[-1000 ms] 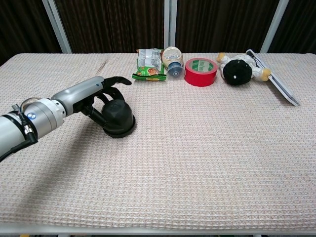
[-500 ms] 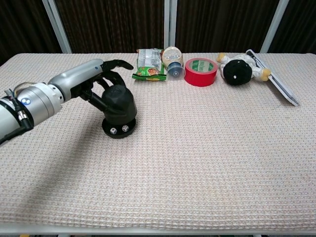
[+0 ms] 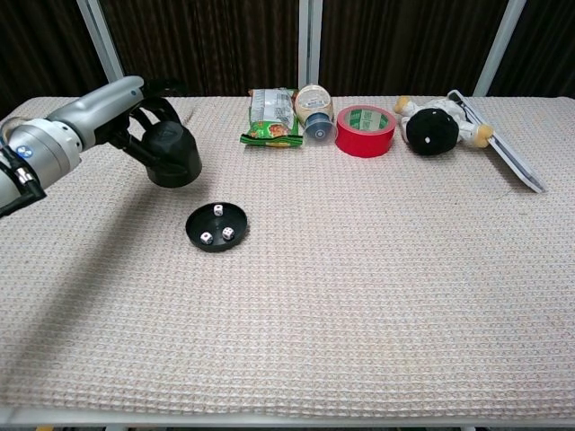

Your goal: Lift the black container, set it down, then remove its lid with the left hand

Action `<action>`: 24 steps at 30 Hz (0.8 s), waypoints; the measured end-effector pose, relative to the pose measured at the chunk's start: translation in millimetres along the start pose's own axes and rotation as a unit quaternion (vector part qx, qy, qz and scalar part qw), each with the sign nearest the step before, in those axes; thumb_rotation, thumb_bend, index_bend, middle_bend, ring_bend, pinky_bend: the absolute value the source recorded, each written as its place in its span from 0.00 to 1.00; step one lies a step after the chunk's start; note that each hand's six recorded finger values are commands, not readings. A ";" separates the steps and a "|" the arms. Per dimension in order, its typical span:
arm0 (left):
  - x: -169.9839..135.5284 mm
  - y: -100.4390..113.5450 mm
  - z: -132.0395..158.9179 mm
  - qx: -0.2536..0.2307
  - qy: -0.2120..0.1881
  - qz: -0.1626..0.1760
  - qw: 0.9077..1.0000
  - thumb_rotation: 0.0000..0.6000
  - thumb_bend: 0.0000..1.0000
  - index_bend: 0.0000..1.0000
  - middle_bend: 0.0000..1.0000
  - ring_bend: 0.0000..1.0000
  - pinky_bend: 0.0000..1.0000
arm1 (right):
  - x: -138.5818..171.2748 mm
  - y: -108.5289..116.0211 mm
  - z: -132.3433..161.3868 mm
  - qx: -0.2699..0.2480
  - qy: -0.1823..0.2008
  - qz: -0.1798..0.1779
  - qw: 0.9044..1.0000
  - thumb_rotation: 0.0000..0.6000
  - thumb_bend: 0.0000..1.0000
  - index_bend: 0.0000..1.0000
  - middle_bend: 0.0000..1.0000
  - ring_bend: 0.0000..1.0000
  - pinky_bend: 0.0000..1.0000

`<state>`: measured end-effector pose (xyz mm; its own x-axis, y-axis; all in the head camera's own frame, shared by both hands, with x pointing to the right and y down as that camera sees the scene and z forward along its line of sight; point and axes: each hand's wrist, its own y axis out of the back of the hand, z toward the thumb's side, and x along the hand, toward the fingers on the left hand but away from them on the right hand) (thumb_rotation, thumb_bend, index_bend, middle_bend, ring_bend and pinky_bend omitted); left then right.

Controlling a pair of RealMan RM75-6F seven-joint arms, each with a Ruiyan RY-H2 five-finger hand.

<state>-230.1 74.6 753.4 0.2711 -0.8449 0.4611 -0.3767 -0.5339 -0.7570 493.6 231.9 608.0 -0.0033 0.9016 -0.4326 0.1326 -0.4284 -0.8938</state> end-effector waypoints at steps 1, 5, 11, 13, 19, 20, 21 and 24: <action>1.7 -0.5 -5.5 0.003 0.007 0.001 1.000 1.00 0.09 0.13 0.36 0.25 0.30 | 0.0 0.1 0.0 0.000 0.000 0.000 1.000 1.00 0.21 0.00 0.00 0.00 0.04; 5.8 -6.9 -25.0 -0.001 0.030 -0.007 1.000 1.00 0.06 0.12 0.29 0.18 0.25 | -0.3 0.4 -0.1 0.000 -0.001 -0.001 1.000 1.00 0.21 0.00 0.00 0.00 0.04; 2.6 -7.7 -21.5 -0.012 0.018 -0.012 1.000 1.00 0.00 0.09 0.22 0.13 0.22 | -0.6 -1.3 -1.0 -0.003 -0.003 0.003 1.000 1.00 0.21 0.00 0.00 0.00 0.04; 1.3 -2.9 -18.6 -0.011 0.013 -0.006 1.000 1.00 0.00 0.09 0.22 0.13 0.21 | -0.6 -0.9 -0.7 -0.003 -0.002 0.003 1.000 1.00 0.21 0.00 0.00 0.00 0.04; -9.3 20.3 -10.7 -0.014 -0.005 0.012 1.000 1.00 0.00 0.09 0.19 0.11 0.20 | -0.2 0.6 2.8 0.000 0.004 -0.001 1.000 1.00 0.21 0.00 0.00 0.00 0.04; -12.3 24.3 -10.1 -0.014 -0.007 0.014 1.000 1.00 0.00 0.09 0.19 0.11 0.20 | 0.0 0.3 3.5 0.000 0.005 -0.001 1.000 1.00 0.21 0.00 0.00 0.00 0.04; -15.7 28.3 -9.5 -0.014 -0.008 0.016 1.000 1.00 0.00 0.09 0.19 0.11 0.20 | 0.1 -0.1 3.9 0.000 0.006 -0.001 1.000 1.00 0.21 0.00 0.00 0.00 0.04; -31.1 43.1 -8.4 -0.011 -0.012 0.022 1.000 1.00 0.00 0.09 0.18 0.10 0.19 | 0.1 -1.6 4.1 0.000 0.007 0.001 1.000 1.00 0.21 0.00 0.00 0.00 0.04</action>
<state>-262.2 77.6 710.4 0.2743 -0.8669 0.4162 -0.4085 -0.4969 -0.7657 489.3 232.5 608.8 0.0107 0.9015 -0.4327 0.1332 -0.4301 -0.8929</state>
